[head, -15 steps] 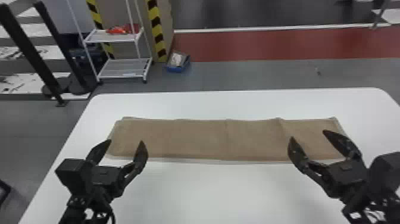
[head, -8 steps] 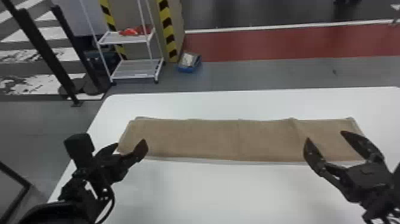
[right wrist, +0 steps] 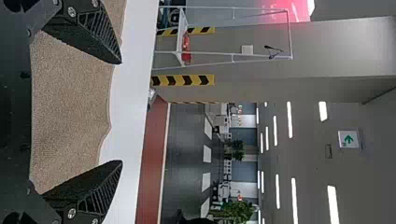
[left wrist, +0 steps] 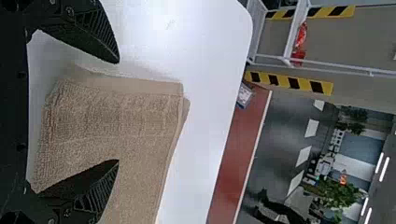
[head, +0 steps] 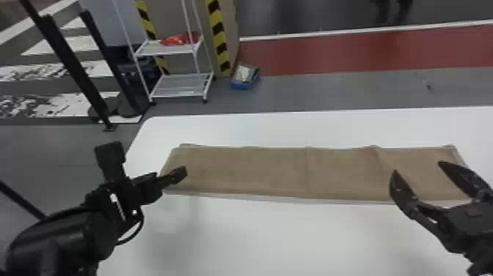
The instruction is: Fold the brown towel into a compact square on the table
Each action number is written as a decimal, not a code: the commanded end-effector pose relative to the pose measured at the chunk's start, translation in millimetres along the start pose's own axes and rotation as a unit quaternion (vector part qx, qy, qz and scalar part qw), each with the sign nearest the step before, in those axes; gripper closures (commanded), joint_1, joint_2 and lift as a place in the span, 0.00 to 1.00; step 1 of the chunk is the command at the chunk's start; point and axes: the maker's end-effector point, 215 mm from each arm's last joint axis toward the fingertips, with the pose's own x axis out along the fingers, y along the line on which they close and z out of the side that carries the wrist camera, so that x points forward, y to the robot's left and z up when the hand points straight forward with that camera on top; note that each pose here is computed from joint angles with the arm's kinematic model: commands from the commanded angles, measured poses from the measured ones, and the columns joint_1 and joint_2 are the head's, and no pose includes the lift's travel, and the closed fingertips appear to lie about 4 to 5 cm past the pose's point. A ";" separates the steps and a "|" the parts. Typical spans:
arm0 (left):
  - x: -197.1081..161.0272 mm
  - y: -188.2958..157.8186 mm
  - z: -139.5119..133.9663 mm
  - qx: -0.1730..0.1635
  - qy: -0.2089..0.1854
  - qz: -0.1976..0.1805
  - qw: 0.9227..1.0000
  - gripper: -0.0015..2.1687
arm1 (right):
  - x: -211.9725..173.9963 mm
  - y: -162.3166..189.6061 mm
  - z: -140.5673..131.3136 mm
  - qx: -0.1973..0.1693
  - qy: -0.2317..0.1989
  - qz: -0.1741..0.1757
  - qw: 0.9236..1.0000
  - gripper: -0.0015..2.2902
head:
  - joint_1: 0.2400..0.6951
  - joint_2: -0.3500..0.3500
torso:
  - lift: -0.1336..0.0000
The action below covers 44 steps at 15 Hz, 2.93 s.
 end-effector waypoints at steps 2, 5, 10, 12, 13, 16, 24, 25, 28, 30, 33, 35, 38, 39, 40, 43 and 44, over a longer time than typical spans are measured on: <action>7.6 10.5 3.5 0.003 0.012 0.012 1.000 0.07 | 0.1 0.6 0.9 -0.001 -0.001 0.001 1.000 0.06 | 1.00 0.79 | 0.07; 13.0 18.3 -11.9 -0.005 0.033 0.016 0.999 0.07 | 0.4 -0.4 0.8 -0.001 0.000 0.000 1.000 0.06 | 1.00 0.81 | 0.07; 9.5 18.5 -15.9 -0.002 0.035 0.009 0.999 0.61 | 0.9 -0.4 -1.0 0.001 0.002 0.000 1.000 0.06 | 1.00 0.81 | 0.07; 4.7 17.1 -11.3 0.003 0.029 0.009 1.000 0.96 | 0.8 -0.2 -1.8 0.001 0.002 -0.001 1.000 0.06 | 1.00 0.81 | 0.07; 1.7 17.3 -14.6 0.004 0.029 0.010 1.000 0.97 | 0.8 -0.2 -1.8 0.001 0.002 -0.001 1.000 0.06 | 1.00 0.81 | 0.07; -6.1 16.5 -8.4 0.011 0.020 0.012 1.000 0.99 | 0.9 -0.1 -2.6 0.002 0.002 -0.001 1.000 0.06 | 1.00 0.81 | 0.07; -25.3 -25.4 18.0 0.035 -0.014 -0.027 0.999 0.99 | -0.6 -1.0 -7.1 0.005 0.006 -0.002 1.000 0.06 | 1.00 0.79 | 0.07; -33.4 -45.9 31.4 0.046 -0.029 -0.038 0.998 0.99 | -0.5 -0.5 -7.1 0.006 0.006 -0.003 1.000 0.06 | 1.00 0.79 | 0.07; -50.7 -114.2 49.6 0.063 -0.040 -0.077 0.994 0.99 | -0.5 1.5 -7.1 0.006 0.005 -0.001 1.000 0.06 | 1.00 0.72 | 0.07; -58.7 -161.2 59.7 0.082 -0.049 -0.103 0.990 0.99 | -1.3 2.1 -6.8 0.007 0.004 -0.002 1.000 0.06 | 1.00 0.67 | 0.07; -62.0 -230.5 71.0 0.102 -0.058 -0.134 0.984 0.99 | -3.6 2.9 -6.1 0.006 0.002 -0.001 1.000 0.06 | 1.00 0.56 | 0.07; -64.6 -277.3 85.1 0.111 -0.076 -0.147 0.980 0.99 | -5.7 2.7 -7.2 0.006 0.002 -0.002 1.000 0.06 | 1.00 0.50 | 0.07; -67.9 -339.0 97.3 0.145 -0.094 -0.168 0.971 0.99 | -11.2 0.8 -8.5 0.004 0.002 -0.004 1.000 0.06 | 1.00 0.39 | 0.07; -63.1 -347.3 86.4 0.154 -0.084 -0.171 0.970 0.99 | -12.9 0.4 -7.1 0.002 -0.002 -0.005 1.000 0.06 | 1.00 0.35 | 0.07; -62.5 -359.8 80.0 0.166 -0.080 -0.176 0.967 0.99 | -15.3 -1.5 -7.3 0.002 -0.002 -0.007 1.000 0.06 | 1.00 0.33 | 0.07; -49.4 -390.4 39.9 0.200 -0.052 -0.188 0.960 0.99 | -19.6 -8.2 -5.2 -0.002 -0.008 -0.014 1.000 0.06 | 1.00 0.25 | 0.07; -47.7 -399.1 30.9 0.207 -0.047 -0.194 0.958 0.99 | -19.6 -8.2 -4.3 -0.003 -0.009 -0.014 1.000 0.06 | 1.00 0.23 | 0.07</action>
